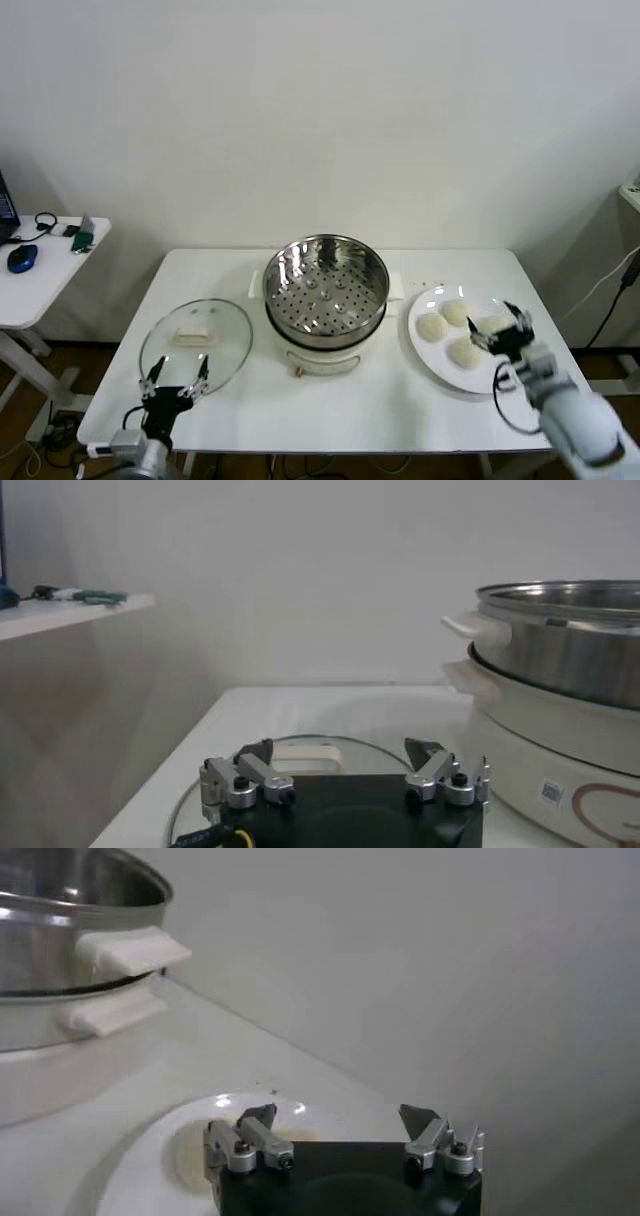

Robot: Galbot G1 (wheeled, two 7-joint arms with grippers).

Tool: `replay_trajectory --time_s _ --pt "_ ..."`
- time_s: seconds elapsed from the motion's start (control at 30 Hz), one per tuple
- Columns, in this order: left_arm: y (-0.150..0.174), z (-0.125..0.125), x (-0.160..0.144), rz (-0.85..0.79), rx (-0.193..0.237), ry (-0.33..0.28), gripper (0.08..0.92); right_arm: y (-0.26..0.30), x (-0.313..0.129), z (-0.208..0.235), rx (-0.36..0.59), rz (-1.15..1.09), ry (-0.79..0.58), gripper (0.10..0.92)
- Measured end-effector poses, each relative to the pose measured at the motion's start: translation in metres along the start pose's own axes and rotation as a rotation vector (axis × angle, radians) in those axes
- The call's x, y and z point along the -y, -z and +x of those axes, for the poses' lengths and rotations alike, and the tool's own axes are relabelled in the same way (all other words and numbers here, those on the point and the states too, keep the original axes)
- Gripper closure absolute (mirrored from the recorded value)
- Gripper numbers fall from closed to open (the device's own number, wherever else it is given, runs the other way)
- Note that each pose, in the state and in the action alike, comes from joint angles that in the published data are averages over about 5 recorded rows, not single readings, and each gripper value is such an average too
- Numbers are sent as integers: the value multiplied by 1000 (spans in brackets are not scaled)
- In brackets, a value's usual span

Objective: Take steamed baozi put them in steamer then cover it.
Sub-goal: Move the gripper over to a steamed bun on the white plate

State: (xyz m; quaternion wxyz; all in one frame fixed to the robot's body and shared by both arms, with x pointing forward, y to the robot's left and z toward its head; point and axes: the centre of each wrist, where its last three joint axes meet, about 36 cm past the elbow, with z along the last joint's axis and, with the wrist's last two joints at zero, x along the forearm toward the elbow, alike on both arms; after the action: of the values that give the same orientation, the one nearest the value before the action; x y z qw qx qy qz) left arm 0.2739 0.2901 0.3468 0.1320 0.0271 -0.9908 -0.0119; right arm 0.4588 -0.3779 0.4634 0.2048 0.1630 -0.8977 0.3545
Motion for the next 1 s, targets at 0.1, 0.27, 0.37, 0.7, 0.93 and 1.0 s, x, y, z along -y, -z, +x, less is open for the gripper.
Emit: replay_trajectory --time_s 0.1,0.27,0.37,0.7,0.93,1.0 --pt "1 0 1 1 5 -1 177 14 24 -22 -12 148 103 200" --pt "3 1 2 1 10 0 177 30 62 -54 -49 363 292 200" --pt "3 1 2 -3 14 0 177 43 84 -69 -78 479 408 200" --pt "2 -1 2 0 24 2 177 92 146 -113 -242 750 673 200" --pt "1 -1 0 3 27 8 177 98 161 -138 -352 768 749 200" --pt "1 -1 -1 2 27 8 177 97 161 -145 -371 760 763 200"
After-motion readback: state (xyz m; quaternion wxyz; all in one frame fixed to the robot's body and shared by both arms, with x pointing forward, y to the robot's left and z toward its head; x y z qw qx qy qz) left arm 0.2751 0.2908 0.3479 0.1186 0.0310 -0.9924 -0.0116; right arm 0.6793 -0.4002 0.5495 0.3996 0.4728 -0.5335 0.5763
